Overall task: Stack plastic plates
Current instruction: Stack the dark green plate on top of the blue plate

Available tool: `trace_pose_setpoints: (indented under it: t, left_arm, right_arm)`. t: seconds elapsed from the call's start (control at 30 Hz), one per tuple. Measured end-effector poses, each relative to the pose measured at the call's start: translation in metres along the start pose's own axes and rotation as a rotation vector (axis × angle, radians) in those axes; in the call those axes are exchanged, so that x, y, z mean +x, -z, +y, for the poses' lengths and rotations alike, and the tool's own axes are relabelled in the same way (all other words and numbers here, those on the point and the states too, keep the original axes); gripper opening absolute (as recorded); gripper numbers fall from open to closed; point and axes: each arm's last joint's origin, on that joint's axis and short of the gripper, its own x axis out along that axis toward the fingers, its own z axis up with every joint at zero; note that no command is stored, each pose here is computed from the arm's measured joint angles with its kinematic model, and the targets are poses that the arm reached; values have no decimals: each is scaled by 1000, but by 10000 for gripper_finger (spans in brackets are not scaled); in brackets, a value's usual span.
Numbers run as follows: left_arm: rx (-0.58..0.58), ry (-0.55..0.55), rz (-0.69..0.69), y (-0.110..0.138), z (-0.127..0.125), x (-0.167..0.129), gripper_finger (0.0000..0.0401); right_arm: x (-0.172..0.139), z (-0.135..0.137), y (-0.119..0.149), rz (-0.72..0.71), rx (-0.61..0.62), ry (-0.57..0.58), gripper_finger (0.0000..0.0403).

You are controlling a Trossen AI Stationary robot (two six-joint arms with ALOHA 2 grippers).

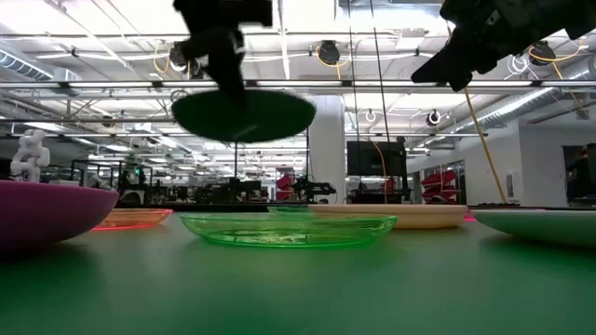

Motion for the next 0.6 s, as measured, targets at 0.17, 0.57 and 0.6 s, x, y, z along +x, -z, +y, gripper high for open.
trace_pose_setpoints:
  t: [0.17,0.57,0.6]
  left_arm:
    - [228,7,-87,-16,1,-25,12]
    - [453,88,-220,-30,-24,-37,12]
    - [477,95,-220,-31,-29,-36,12]
  right_arm:
    - [-7,10,-7,17,-21,-53,4]
    - [-58,32,-59,181,-33,-108,4]
    - [-62,34,-63,193,-34,-106,4]
